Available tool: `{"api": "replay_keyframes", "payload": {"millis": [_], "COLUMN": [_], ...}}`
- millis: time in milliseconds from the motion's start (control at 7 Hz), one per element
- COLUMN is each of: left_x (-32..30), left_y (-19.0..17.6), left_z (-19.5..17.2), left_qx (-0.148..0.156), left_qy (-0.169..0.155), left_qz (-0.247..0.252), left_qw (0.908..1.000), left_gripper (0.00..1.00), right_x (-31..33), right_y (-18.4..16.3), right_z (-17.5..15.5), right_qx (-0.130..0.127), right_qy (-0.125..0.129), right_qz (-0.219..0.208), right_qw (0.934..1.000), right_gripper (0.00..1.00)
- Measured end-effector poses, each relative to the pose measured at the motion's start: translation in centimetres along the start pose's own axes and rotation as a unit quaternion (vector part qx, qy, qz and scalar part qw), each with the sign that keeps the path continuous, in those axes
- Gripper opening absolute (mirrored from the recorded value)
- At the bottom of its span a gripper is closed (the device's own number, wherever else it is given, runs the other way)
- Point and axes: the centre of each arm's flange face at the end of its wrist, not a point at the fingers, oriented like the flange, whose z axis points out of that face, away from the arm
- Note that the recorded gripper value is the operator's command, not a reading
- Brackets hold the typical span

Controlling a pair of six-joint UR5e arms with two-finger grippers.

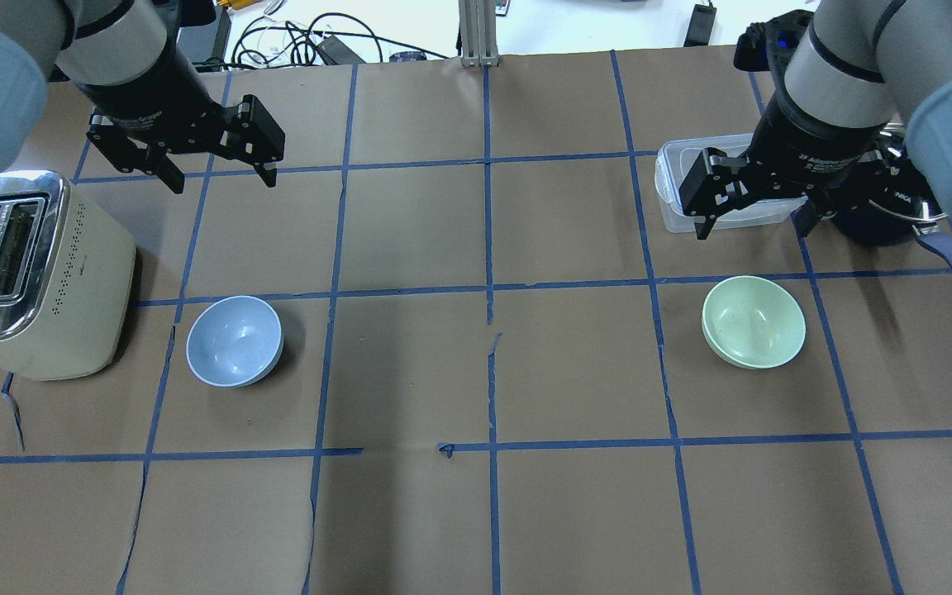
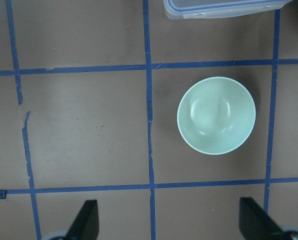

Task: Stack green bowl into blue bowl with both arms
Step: 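Lower left gripper to blue bowl rim while right gripper descends to green bowl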

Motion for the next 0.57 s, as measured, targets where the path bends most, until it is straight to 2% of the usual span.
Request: {"api": "replay_keyframes", "payload": {"millis": [286, 429, 571], "left_x": [-0.6, -2.3, -5.5], "left_y": [-0.4, -0.8, -1.0], "left_z": [0.5, 1.6, 4.5], "left_qx": [-0.004, -0.016, -0.044], "left_qy": [-0.001, -0.002, 0.0], "left_qz": [-0.001, -0.004, 0.001], "left_qw": [1.0, 0.9999, 0.999], "left_gripper": [1.0, 1.0, 1.0], "right_x": [0.1, 0.1, 0.1], "right_y": [0.0, 0.0, -0.1], "right_z": [0.0, 0.0, 0.1], "right_qx": [0.0, 0.0, -0.001], "right_qy": [0.0, 0.0, 0.0], "right_qz": [-0.001, -0.001, -0.002], "right_qw": [1.0, 1.0, 1.0], "right_gripper": [1.0, 1.0, 1.0]}}
